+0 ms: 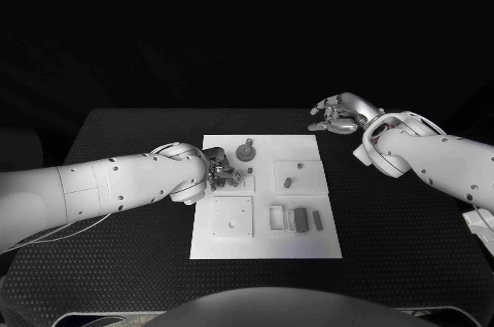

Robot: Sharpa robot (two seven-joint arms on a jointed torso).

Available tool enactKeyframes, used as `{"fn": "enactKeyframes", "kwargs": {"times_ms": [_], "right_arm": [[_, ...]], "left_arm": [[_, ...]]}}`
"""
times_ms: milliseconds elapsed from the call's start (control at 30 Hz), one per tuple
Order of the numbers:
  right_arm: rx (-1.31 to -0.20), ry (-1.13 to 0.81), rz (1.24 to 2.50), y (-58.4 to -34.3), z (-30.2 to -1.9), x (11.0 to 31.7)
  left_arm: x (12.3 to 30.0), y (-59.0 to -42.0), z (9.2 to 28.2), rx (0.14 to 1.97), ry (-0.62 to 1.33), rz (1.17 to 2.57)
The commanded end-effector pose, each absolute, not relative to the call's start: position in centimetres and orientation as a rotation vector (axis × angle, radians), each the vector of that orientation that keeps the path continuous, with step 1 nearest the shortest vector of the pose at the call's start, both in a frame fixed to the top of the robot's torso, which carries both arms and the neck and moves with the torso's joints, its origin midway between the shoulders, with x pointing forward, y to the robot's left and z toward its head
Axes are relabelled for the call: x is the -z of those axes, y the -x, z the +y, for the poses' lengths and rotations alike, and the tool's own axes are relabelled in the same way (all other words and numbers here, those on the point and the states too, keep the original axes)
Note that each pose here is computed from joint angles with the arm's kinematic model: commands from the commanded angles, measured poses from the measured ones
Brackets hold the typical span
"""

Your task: Assemble the parts on the task board

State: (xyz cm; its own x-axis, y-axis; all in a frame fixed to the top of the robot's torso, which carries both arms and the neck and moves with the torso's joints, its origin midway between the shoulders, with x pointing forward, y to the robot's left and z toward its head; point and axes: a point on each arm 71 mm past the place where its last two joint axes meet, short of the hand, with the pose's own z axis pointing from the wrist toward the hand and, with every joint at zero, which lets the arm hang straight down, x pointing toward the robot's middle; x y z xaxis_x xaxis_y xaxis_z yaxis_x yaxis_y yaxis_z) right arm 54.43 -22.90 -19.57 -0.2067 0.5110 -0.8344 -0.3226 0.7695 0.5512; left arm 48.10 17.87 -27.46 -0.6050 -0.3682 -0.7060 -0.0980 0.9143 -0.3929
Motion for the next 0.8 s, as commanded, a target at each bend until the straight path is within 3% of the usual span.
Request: {"fn": "enactKeyframes", "kwargs": {"times_ms": [33,800], "right_arm": [[-0.772,-0.144,1.62,-54.38,-22.78,19.63],[-0.774,-0.143,1.625,-54.38,-22.66,19.68]], "left_arm": [[28.47,-47.61,17.7,0.367,0.309,2.263],[28.2,-48.06,17.32,0.338,0.257,2.268]]}}
